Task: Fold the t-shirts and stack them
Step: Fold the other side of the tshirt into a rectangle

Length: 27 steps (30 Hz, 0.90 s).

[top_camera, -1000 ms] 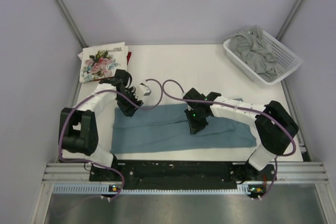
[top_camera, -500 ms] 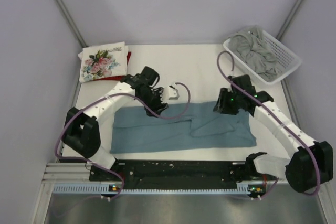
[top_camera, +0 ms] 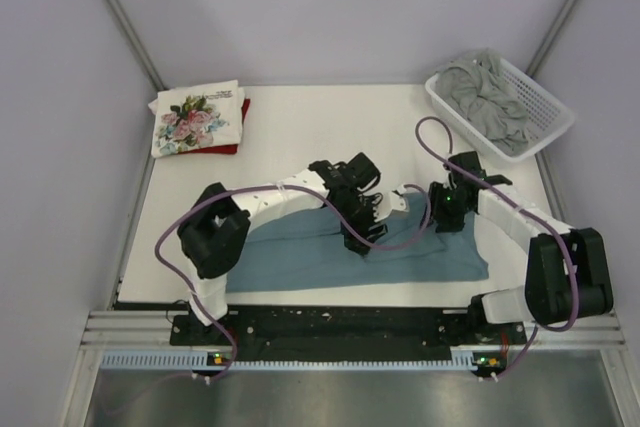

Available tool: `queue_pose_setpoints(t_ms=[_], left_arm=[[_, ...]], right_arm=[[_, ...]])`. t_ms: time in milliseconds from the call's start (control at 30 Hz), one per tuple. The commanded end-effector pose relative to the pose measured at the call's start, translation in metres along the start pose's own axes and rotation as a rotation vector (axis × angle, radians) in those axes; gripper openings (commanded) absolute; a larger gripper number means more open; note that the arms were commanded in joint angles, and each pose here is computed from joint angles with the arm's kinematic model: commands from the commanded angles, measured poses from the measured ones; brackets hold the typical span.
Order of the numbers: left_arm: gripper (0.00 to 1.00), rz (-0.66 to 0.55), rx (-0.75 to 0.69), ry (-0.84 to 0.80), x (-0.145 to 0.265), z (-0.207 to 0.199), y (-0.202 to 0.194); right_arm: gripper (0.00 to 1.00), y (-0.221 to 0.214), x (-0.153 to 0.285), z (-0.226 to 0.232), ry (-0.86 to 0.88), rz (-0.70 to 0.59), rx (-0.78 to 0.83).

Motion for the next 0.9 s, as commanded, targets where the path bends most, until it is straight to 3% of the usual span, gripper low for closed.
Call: queue_pose_setpoints(t_ms=[0, 133, 333, 467, 600, 867], left_arm=[[0.62, -0.068, 0.031, -0.026, -0.016, 0.002, 0.024], [0.62, -0.030, 0.055, -0.013, -0.030, 0.010, 0.013], [0.58, -0.025, 0.088, -0.058, -0.045, 0.010, 0.008], [0.36, -0.037, 0.094, -0.093, -0.048, 0.005, 0.008], [0.00, -0.026, 0.076, -0.110, -0.045, 0.002, 0.007], [0.00, -0.018, -0.022, 0.069, -0.022, 0.030, 0.024]], right_arm=[[0.46, 0.000, -0.008, 0.002, 0.044, -0.005, 0.023], [0.36, -0.003, -0.012, -0.006, 0.018, -0.013, 0.028], [0.00, 0.000, -0.012, -0.007, 0.015, -0.033, 0.023], [0.00, -0.002, -0.003, -0.008, 0.025, -0.063, 0.014], [0.00, -0.013, 0.006, -0.014, 0.018, -0.063, -0.009], [0.00, -0.008, 0.031, -0.013, 0.044, -0.170, -0.077]])
Point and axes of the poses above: each gripper's point midway between its finger pads, its own x axis back along the fingers, its own z axis along the line the jaws close on, y = z × x, the point moved 2 cm from there along x, back along the fingers, and after that the axes turned 14 degrees about -x, right-handed, at the moved point
